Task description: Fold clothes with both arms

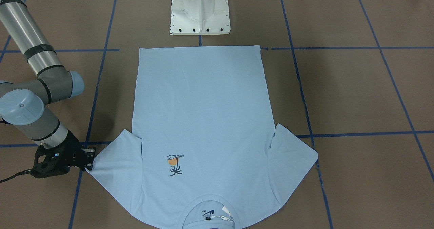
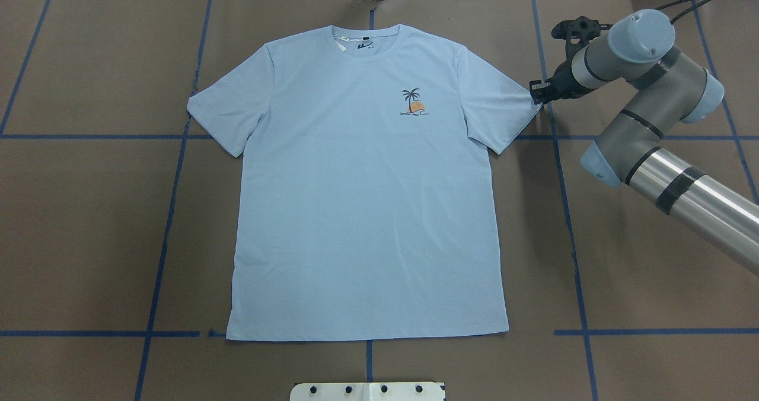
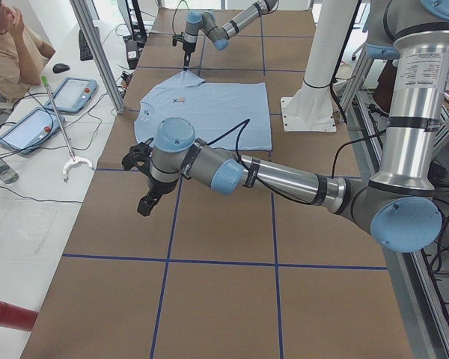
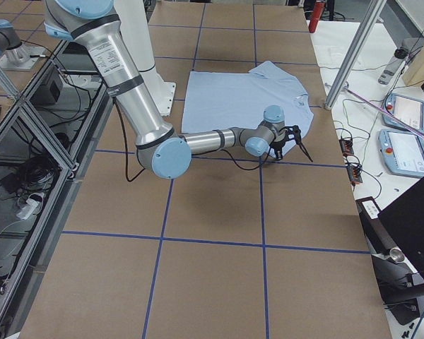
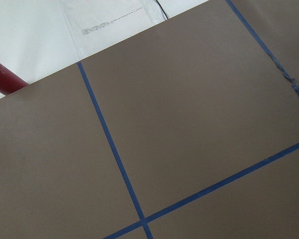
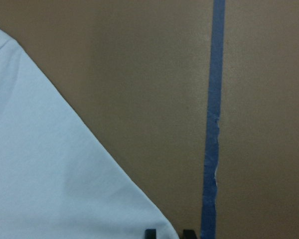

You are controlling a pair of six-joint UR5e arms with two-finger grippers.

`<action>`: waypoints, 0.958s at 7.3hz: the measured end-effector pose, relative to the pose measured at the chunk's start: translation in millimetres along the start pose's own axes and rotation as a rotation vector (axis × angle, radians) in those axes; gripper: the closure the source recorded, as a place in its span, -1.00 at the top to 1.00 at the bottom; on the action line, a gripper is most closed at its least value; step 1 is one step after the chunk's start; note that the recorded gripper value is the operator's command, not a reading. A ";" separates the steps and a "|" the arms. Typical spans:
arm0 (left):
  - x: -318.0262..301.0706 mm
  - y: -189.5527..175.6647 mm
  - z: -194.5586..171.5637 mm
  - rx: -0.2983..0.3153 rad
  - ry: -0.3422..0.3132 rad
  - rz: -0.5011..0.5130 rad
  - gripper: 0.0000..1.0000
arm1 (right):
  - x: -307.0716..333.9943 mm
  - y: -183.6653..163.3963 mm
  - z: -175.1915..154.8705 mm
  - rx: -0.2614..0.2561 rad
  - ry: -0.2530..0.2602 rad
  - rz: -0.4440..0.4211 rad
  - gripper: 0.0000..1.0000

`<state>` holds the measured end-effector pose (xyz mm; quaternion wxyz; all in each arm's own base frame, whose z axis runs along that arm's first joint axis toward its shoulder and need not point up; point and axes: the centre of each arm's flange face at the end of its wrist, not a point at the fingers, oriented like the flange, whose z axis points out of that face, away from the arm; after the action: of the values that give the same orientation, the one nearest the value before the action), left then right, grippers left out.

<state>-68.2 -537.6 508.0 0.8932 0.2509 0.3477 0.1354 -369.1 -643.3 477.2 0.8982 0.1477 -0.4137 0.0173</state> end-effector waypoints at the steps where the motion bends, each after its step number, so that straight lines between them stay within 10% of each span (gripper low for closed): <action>1: 0.0 -1.5 -0.2 0.001 0.000 0.001 1.00 | -8.4 -3.4 -3.5 0.004 -0.008 0.002 -1.00; 7: -2.3 -4.2 2.0 -0.001 0.000 -0.001 1.00 | -196.5 -6.0 -1.1 0.100 0.084 0.135 -1.00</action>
<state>-68.3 -542.7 508.2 0.8934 0.2501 0.3479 0.1351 -496.5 -630.8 328.0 0.9030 0.1635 -0.3833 0.1045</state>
